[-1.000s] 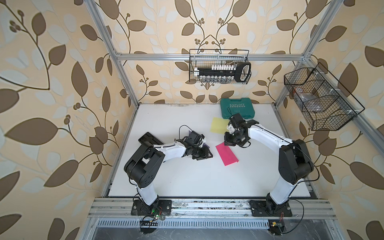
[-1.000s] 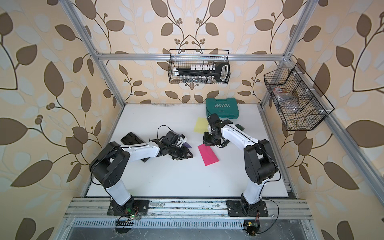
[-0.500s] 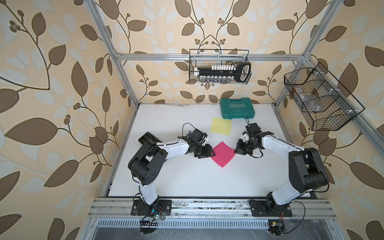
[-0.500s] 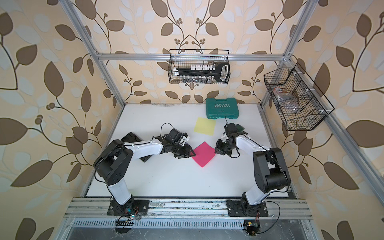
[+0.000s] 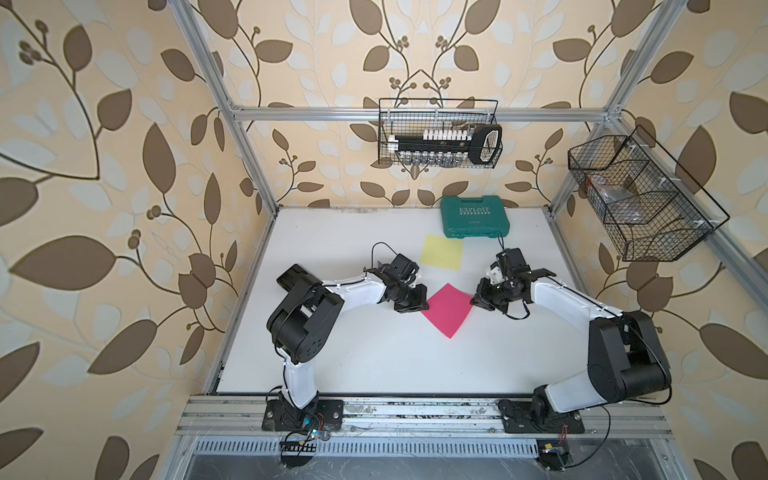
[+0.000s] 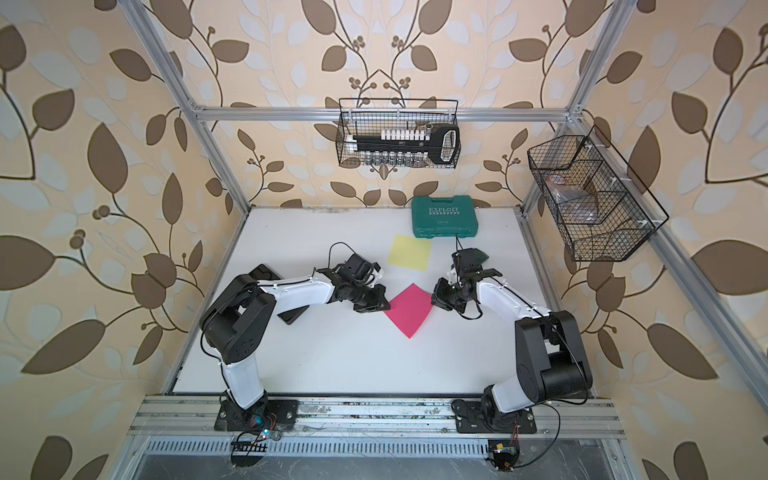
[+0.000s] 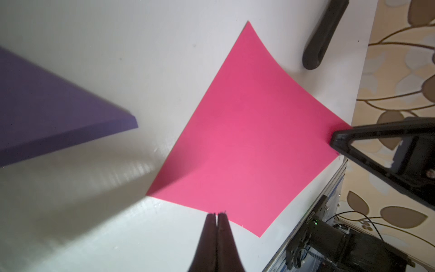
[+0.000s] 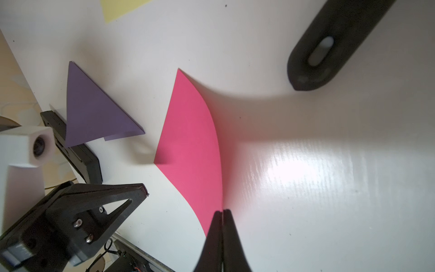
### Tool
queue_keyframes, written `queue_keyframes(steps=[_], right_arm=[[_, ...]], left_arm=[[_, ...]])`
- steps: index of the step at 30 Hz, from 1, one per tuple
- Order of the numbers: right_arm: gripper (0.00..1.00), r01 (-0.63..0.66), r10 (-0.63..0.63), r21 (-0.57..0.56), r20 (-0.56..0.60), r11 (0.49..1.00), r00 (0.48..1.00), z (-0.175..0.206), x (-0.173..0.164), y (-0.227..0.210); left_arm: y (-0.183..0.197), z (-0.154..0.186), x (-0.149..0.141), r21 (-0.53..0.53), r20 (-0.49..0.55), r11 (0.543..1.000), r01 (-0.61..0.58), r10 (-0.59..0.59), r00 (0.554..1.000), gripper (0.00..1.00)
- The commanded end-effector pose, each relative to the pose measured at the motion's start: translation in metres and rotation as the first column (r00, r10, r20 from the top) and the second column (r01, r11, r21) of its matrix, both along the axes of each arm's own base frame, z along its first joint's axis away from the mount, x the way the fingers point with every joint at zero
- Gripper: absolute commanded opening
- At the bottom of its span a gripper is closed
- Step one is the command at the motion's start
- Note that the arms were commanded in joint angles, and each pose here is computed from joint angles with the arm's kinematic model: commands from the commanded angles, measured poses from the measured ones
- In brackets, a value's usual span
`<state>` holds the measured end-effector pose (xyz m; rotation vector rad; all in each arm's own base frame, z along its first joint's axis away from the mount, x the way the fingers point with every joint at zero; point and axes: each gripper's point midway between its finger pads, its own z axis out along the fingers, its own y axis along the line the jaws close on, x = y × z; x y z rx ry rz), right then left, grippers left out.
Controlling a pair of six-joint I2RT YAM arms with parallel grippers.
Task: Fold the square paper diagonally
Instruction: Fold the paper at the center of the board.
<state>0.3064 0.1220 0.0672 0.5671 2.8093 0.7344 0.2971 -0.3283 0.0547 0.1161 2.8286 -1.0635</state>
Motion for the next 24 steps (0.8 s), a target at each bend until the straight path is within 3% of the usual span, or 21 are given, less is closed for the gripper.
queue_keyframes(steps=[1,9,18,24], right_arm=[[0.00,0.003,-0.003,-0.021,0.002,1.000,1.000,-0.003,-0.003,-0.002],[0.00,-0.037,0.038,-0.063,0.007,0.997,0.999,-0.003,-0.007,0.000],[0.00,-0.218,0.234,-0.212,0.052,0.953,0.971,0.020,-0.009,0.028],[0.01,-0.263,0.276,-0.177,0.057,0.949,0.959,0.022,0.002,0.061]], left_arm=[[-0.006,-0.003,0.001,0.009,-0.005,1.000,0.010,-0.010,1.000,0.00],[-0.007,-0.028,0.000,0.026,-0.042,1.000,0.016,-0.015,0.999,0.00],[-0.002,-0.050,-0.004,0.066,-0.060,0.997,0.035,-0.031,0.998,0.00],[0.000,-0.054,-0.008,0.067,-0.063,0.997,0.043,-0.039,0.997,0.00]])
